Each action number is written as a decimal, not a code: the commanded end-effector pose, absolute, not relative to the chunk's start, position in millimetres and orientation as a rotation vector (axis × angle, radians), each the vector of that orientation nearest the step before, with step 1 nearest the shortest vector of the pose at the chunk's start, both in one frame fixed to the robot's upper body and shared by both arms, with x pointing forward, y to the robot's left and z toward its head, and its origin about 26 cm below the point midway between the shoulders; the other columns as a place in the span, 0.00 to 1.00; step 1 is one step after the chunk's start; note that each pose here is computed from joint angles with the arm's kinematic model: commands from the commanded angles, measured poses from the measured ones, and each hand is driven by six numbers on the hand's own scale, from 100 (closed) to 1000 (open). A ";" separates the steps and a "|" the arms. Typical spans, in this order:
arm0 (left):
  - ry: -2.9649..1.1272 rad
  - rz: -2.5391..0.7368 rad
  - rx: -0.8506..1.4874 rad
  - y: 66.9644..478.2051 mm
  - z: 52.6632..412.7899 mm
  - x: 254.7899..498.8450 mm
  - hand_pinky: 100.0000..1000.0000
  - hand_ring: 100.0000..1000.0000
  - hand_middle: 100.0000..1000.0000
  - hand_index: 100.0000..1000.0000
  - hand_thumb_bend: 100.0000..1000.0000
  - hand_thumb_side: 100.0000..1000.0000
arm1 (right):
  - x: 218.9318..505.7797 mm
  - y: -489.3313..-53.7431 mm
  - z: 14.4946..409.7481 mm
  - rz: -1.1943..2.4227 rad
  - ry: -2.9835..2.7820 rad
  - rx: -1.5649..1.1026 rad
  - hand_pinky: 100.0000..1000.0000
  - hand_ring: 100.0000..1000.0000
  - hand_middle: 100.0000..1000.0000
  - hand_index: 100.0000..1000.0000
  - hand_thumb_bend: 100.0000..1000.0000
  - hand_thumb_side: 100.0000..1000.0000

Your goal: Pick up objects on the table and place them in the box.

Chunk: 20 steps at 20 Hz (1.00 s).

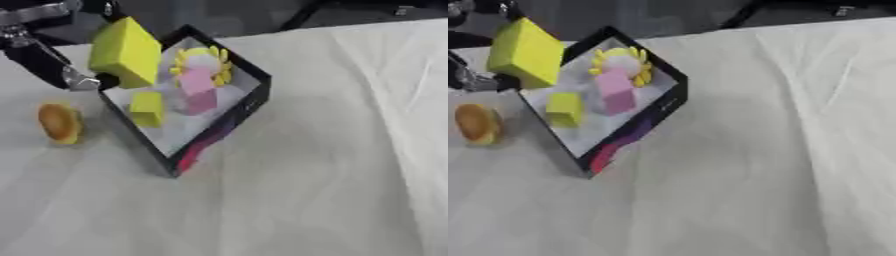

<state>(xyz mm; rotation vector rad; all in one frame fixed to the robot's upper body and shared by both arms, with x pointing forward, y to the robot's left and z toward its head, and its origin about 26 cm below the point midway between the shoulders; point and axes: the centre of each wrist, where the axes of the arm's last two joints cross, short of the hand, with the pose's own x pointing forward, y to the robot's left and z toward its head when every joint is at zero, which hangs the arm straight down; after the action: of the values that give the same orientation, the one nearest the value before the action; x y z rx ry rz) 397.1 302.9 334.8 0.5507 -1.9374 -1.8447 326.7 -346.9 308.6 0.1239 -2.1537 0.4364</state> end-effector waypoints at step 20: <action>-1.917 -2.032 0.574 320.2 296.9 439.4 0.80 0.80 0.68 0.76 0.00 0.11 | 328.3 -328.9 325.2 0.535 -2.174 0.183 0.97 0.70 0.60 0.80 0.00 0.49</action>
<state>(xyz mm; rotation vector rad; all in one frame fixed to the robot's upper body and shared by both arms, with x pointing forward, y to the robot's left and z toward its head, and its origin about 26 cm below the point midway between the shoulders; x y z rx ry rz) 441.6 314.4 285.4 0.5755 -1.9644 -1.8405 332.4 -329.0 314.6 0.2020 -2.1469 0.5071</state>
